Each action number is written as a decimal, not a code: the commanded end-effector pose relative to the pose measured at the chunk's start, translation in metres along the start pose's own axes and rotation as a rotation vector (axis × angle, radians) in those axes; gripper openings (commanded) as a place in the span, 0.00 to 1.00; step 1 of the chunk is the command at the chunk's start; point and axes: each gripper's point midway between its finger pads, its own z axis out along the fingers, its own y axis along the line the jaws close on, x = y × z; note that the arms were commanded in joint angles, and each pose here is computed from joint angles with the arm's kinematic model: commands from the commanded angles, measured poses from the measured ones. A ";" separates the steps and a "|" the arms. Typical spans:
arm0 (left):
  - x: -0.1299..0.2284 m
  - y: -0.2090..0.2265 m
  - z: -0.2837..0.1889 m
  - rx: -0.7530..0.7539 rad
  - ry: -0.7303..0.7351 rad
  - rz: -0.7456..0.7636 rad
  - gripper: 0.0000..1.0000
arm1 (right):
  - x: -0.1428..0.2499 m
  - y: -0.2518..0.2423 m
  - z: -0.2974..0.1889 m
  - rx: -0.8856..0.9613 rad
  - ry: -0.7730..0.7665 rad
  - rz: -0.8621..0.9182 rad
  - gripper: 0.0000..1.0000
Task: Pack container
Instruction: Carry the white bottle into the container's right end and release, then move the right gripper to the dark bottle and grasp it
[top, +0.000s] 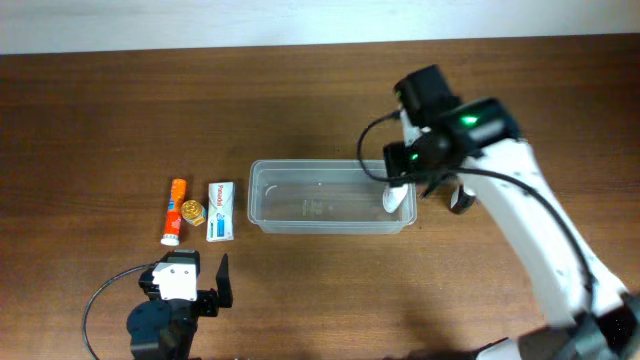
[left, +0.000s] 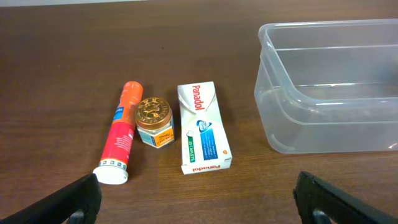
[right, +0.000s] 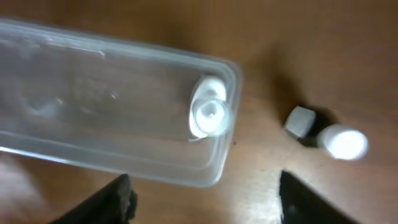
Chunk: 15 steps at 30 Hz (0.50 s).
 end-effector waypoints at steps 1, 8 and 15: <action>0.000 -0.002 0.000 0.013 -0.006 0.011 1.00 | -0.013 -0.039 -0.037 0.079 -0.117 0.095 0.73; 0.000 -0.002 0.000 0.013 -0.006 0.011 1.00 | 0.012 -0.104 0.013 0.138 0.043 0.279 0.74; 0.000 -0.002 0.000 0.013 -0.006 0.010 1.00 | 0.040 -0.128 0.080 0.135 0.177 0.364 0.69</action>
